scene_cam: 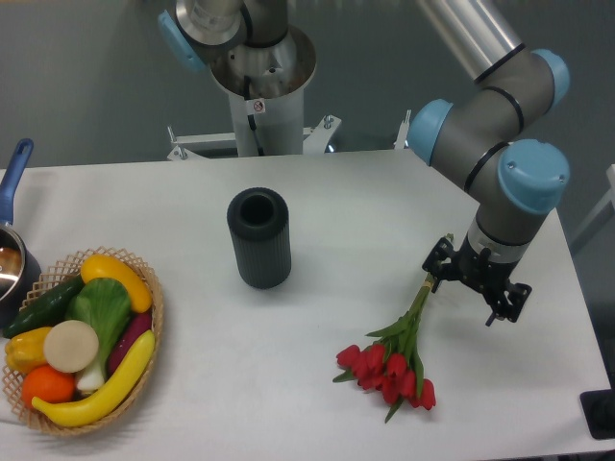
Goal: Pick up the flowers from the table
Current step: 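Lower the open gripper onto the green tulip stems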
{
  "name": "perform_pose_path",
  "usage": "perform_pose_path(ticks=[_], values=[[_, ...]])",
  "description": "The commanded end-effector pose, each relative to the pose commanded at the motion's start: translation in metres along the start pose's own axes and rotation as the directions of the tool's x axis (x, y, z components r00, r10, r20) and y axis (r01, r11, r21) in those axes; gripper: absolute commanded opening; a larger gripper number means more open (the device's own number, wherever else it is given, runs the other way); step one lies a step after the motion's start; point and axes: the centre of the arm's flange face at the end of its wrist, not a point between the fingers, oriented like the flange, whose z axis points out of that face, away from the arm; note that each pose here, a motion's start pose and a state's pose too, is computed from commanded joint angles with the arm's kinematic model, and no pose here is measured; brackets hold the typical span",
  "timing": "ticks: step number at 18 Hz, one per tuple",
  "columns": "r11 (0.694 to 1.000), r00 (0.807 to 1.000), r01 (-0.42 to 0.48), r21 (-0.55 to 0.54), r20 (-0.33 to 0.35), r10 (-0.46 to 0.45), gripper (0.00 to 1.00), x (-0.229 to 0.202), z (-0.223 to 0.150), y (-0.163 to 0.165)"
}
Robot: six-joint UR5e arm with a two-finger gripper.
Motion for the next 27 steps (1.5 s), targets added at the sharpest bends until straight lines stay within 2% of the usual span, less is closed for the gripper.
perform_pose_path(ticks=[5,8,13,15,27], values=[[1.000,1.000,0.003,0.001,0.002,-0.003,1.00,0.000,0.000,0.003],[1.000,1.000,0.009,0.002,-0.025,-0.009,1.00,0.010,0.014,0.006],[1.000,0.998,0.012,0.018,0.062,-0.013,1.00,0.019,0.017,0.009],[1.000,0.998,0.014,0.019,0.068,-0.015,1.00,0.019,0.018,0.009],[1.000,0.999,0.019,-0.007,-0.030,-0.020,1.00,0.044,0.059,0.015]])
